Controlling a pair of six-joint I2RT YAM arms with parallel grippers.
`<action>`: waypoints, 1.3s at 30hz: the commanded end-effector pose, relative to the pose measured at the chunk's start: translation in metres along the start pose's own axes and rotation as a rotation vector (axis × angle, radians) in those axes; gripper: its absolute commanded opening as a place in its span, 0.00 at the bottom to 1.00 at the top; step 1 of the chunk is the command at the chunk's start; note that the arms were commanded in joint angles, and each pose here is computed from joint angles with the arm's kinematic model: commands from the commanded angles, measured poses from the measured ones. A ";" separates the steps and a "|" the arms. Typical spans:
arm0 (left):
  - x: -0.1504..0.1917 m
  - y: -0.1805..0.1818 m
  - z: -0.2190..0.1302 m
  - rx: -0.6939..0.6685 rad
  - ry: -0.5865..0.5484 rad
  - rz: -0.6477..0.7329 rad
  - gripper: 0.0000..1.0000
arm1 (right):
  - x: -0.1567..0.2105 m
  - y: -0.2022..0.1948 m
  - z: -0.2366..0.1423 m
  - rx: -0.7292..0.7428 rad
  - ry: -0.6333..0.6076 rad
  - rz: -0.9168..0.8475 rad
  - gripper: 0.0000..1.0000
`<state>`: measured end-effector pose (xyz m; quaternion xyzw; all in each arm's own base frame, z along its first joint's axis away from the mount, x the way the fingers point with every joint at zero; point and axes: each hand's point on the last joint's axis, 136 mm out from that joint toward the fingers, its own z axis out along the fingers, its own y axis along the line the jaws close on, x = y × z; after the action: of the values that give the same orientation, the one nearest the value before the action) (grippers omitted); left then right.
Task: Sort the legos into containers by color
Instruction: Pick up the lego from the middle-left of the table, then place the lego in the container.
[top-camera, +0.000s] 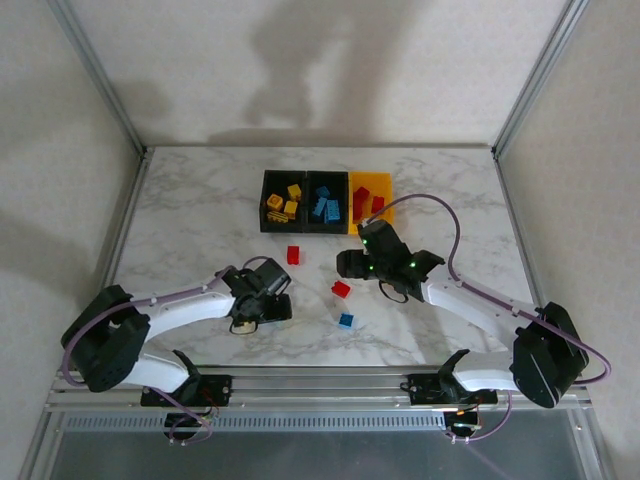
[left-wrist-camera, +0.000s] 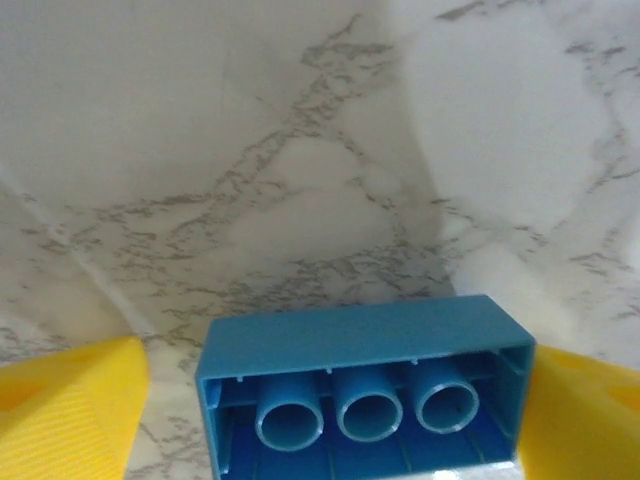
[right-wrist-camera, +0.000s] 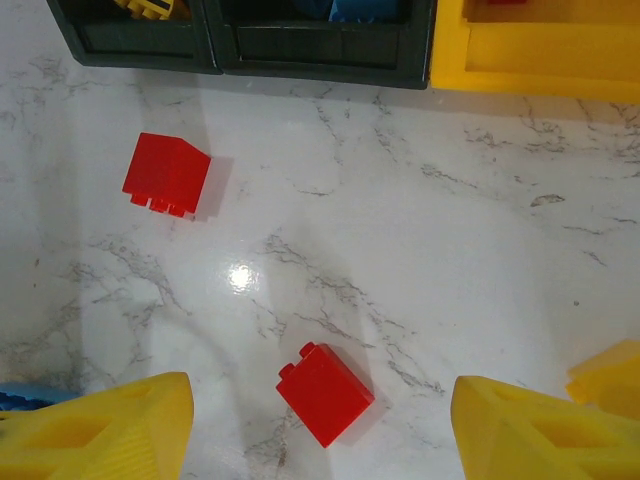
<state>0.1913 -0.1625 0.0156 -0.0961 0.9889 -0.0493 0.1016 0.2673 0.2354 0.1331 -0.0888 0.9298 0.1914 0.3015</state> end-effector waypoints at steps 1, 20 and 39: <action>-0.001 -0.002 0.002 -0.024 -0.012 0.001 0.73 | -0.001 -0.005 -0.002 0.018 -0.033 0.017 0.69; -0.123 -0.092 -0.057 0.071 -0.271 0.057 0.54 | 0.009 -0.014 -0.020 0.007 -0.062 0.092 0.69; -0.274 -0.193 -0.058 0.181 -0.381 0.090 0.53 | 0.008 -0.031 -0.033 0.072 -0.110 0.189 0.69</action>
<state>0.4682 -0.2836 0.1511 -0.0725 0.9416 -0.1188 0.3065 0.2535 0.2022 0.1444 0.0041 0.9212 0.2035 0.3316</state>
